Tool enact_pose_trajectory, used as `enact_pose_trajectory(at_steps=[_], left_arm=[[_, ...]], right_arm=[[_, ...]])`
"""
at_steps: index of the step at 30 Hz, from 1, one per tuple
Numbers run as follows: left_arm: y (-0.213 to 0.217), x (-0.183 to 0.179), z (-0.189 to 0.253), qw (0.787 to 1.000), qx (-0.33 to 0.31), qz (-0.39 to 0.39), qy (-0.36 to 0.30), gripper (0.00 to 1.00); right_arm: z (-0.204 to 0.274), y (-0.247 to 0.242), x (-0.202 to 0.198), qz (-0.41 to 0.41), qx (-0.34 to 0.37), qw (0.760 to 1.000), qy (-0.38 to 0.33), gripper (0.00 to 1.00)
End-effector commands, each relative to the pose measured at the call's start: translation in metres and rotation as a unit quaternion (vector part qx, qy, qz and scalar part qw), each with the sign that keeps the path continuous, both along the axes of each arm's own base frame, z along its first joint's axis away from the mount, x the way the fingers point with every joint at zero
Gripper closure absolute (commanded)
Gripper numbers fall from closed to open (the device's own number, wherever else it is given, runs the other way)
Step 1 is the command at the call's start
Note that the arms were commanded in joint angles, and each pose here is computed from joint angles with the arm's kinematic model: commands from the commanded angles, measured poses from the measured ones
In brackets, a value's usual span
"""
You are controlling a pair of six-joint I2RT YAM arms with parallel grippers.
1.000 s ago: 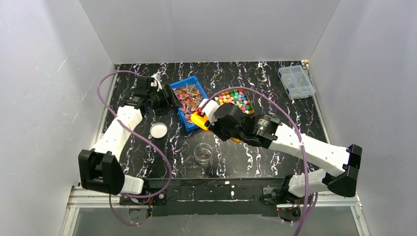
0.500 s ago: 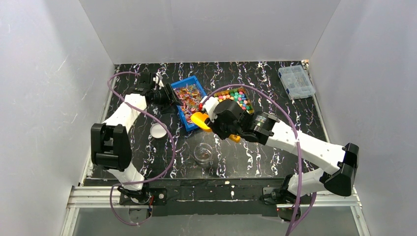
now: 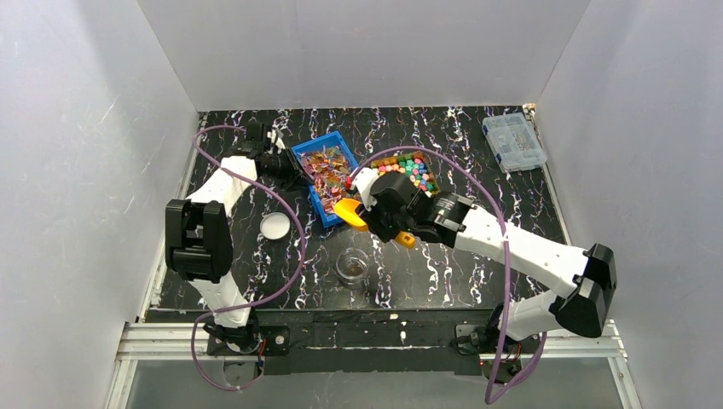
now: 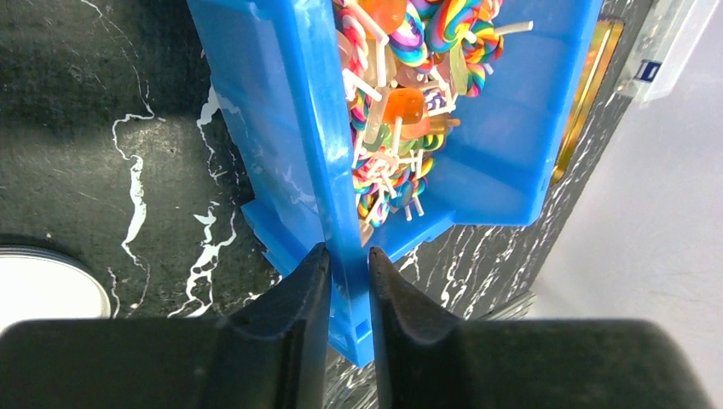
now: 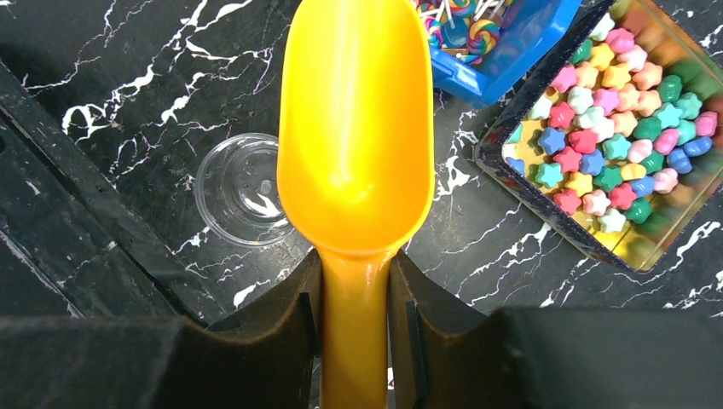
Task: Pack the candies
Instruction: Scoop the fake candies from the storage box.
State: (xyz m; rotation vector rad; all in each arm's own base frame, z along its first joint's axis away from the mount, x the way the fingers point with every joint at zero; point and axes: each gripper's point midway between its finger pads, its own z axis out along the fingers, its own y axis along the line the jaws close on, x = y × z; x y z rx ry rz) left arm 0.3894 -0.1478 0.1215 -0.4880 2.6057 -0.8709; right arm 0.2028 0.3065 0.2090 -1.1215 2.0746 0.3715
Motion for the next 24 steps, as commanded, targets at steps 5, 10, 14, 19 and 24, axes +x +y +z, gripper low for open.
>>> enact_pose_trajectory(at_steps=[5, 10, 14, 19, 24], left_arm=[[-0.015, -0.013, 0.013, 0.998, -0.056, -0.010, -0.008, 0.97], [-0.018, -0.027, 0.017, 0.997, -0.079, 0.004, -0.009, 1.00], [-0.023, -0.034, 0.020, 0.995, -0.094, 0.010, -0.012, 1.00], [-0.033, -0.043, 0.023, 0.995, -0.097, 0.000, -0.015, 1.00], [-0.043, -0.052, 0.028, 0.995, -0.098, -0.009, -0.023, 1.00]], right_arm=[[-0.010, 0.003, 0.016, -0.022, -0.014, 1.000, 0.018, 0.99], [-0.016, 0.000, 0.026, -0.033, -0.039, 0.998, 0.044, 0.99], [-0.018, 0.001, 0.029, -0.031, -0.051, 0.996, 0.060, 0.99], [-0.022, -0.002, 0.034, -0.041, -0.084, 0.992, 0.090, 0.99], [-0.031, -0.003, 0.034, -0.038, -0.110, 0.986, 0.116, 0.99]])
